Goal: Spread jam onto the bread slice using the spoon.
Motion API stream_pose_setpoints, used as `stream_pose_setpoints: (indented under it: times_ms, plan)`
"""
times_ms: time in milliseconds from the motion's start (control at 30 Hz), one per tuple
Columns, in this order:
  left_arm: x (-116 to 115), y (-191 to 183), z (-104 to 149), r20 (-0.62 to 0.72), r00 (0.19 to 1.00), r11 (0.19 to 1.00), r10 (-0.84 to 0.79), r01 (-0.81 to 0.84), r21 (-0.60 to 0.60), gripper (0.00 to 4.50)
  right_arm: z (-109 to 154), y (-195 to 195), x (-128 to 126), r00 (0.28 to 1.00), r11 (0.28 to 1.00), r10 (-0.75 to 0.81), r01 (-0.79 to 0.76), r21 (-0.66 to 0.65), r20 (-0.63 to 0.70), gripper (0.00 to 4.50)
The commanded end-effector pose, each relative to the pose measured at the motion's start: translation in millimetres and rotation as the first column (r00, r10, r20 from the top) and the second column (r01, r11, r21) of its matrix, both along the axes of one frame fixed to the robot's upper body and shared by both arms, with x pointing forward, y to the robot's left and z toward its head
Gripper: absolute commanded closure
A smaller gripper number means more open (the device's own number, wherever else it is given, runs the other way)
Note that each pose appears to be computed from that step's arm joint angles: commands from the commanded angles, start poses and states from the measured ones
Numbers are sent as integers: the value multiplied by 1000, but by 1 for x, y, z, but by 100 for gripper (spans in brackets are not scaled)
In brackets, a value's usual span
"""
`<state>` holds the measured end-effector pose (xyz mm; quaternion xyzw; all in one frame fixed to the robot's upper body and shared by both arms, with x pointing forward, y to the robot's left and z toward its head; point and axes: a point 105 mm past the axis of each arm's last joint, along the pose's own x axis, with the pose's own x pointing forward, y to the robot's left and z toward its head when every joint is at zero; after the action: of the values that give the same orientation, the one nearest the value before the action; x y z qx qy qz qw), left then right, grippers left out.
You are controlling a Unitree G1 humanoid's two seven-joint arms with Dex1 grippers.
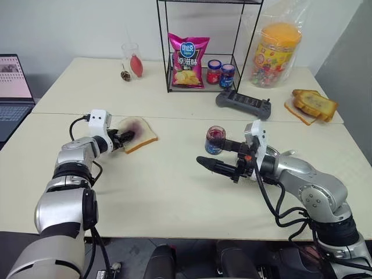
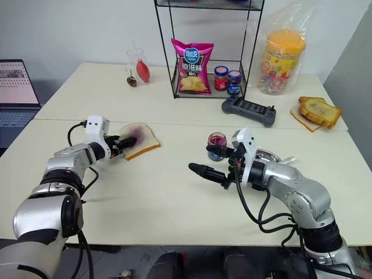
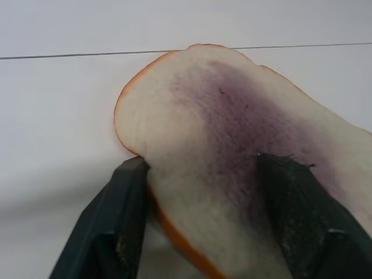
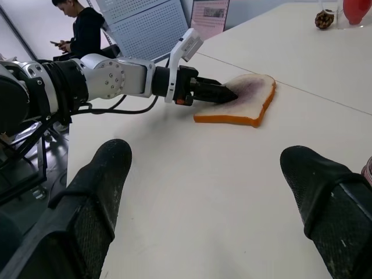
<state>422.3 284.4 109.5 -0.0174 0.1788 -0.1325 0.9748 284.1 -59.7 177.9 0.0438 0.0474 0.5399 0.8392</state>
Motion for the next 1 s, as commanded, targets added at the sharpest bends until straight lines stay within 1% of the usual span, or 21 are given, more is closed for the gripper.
stream_pose_setpoints:
  times_ms: [33, 167, 200, 233, 267, 300, 367, 433, 500, 533, 567, 600, 633, 700, 733, 833, 867, 900, 933, 967, 1000]
  plan:
    - [-1, 0, 1, -2, 1000, 1000, -15, 15, 15, 267, 12, -3, 0, 999, 999, 5, -6, 31, 40, 0]
    - [0, -1, 12, 30, 998, 999, -47, 46, 22, 341, 9, -2, -2, 999, 999, 23, -24, 21, 37, 0]
    - [-1, -4, 16, 37, 996, 996, -85, 85, 24, 353, 8, -5, -3, 999, 1000, 24, -24, 19, 32, 0]
    - [-2, -6, 19, 39, 993, 993, -113, 112, 24, 381, 8, -6, -3, 999, 1000, 24, -24, 17, 28, 0]
    - [-4, -10, 22, 40, 986, 987, -162, 161, 28, 388, 8, -8, -5, 999, 999, 27, -27, 17, 22, 0]
    - [-9, -16, 29, 44, 972, 972, -233, 232, 29, 414, 9, -11, -9, 999, 999, 35, -35, 16, 15, 0]
    - [-19, -25, 39, 38, 939, 940, -341, 340, 33, 445, 11, -14, -16, 998, 998, 56, -56, 11, 0, 0]
    - [-40, -45, 56, 43, 859, 860, -510, 510, 23, 445, 10, -19, -27, 995, 995, 97, -97, -7, -27, 0]
    - [-69, -73, 83, 86, 735, 734, -673, 677, -44, 445, 7, -25, -39, 989, 990, 133, -135, -29, -63, 0]
    - [-79, -84, 90, 90, 693, 689, -716, 721, -73, 445, 6, -28, -42, 987, 989, 139, -143, -35, -80, 0]
    - [-87, -90, 93, 88, 667, 660, -740, 745, -93, 445, 4, -29, -43, 985, 988, 143, -147, -38, -91, 0]
    - [-94, -98, 90, 60, 643, 635, -764, 765, -105, 445, 2, -32, -44, 985, 989, 135, -140, -37, -109, 0]
    - [-103, -109, 82, 13, 601, 597, -799, 795, -111, 445, 0, -35, -45, 983, 990, 129, -134, -32, -134, 0]
    - [-121, -129, 57, -89, 525, 531, -847, 841, -98, 445, -3, -37, -44, 982, 993, 115, -119, -16, -151, 0]
    - [-125, -134, 49, -113, 510, 520, -853, 850, -90, 445, -2, -37, -43, 983, 994, 110, -112, -8, -150, 0]
    - [-118, -141, 23, -158, 554, 569, -818, 818, -79, 445, -4, -37, -38, 983, 996, 88, -85, 27, -164, 0]
    - [-116, -143, 10, -180, 558, 572, -810, 819, -33, 445, -6, -38, -37, 983, 997, 82, -80, 20, -165, 0]
    - [-110, -142, -1, -186, 578, 581, -795, 813, 44, 445, -9, -38, -36, 983, 997, 73, -72, 13, -166, 0]
    - [-99, -138, -11, -194, 631, 622, -751, 775, 111, 445, -10, -39, -35, 984, 998, 61, -62, 3, -166, 0]
    - [-91, -136, -17, -193, 659, 637, -727, 752, 170, 445, -11, -38, -35, 984, 998, 59, -60, 0, -165, 0]
    - [-86, -134, -19, -189, 676, 646, -712, 736, 201, 445, -11, -38, -36, 985, 998, 58, -59, 0, -165, 0]
